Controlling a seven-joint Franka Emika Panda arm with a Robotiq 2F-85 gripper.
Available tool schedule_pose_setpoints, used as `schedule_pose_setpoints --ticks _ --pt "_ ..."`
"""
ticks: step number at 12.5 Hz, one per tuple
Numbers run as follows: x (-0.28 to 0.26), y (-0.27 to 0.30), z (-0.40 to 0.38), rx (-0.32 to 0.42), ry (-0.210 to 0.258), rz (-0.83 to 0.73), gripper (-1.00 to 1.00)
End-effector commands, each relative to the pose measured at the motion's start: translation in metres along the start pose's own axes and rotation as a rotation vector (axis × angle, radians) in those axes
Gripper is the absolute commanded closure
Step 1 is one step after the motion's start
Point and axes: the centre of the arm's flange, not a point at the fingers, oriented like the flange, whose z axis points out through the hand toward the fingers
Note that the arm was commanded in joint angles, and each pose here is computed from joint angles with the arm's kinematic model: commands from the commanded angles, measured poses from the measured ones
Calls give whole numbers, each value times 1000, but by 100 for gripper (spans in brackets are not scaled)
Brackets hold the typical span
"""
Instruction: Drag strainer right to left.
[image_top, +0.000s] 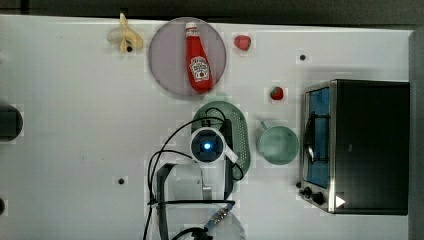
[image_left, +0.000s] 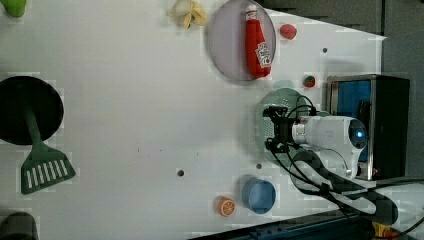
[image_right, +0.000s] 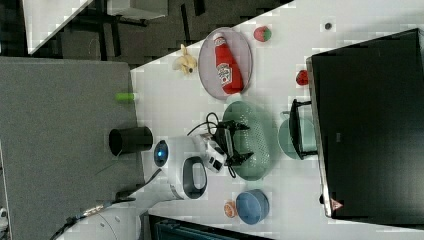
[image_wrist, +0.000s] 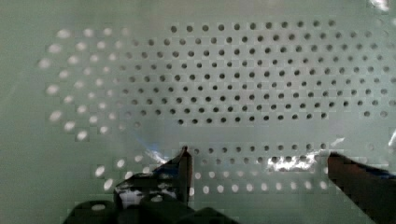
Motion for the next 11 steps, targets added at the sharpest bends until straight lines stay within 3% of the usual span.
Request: schedule_pose_setpoints --ticks 1,6,11 --pt "-41 -7 -15 33 -7 19 -100" --pt "-81 -9 -12 6 -7 -51 -100" --pt "-127 -21 -12 -28 -20 15 -100"
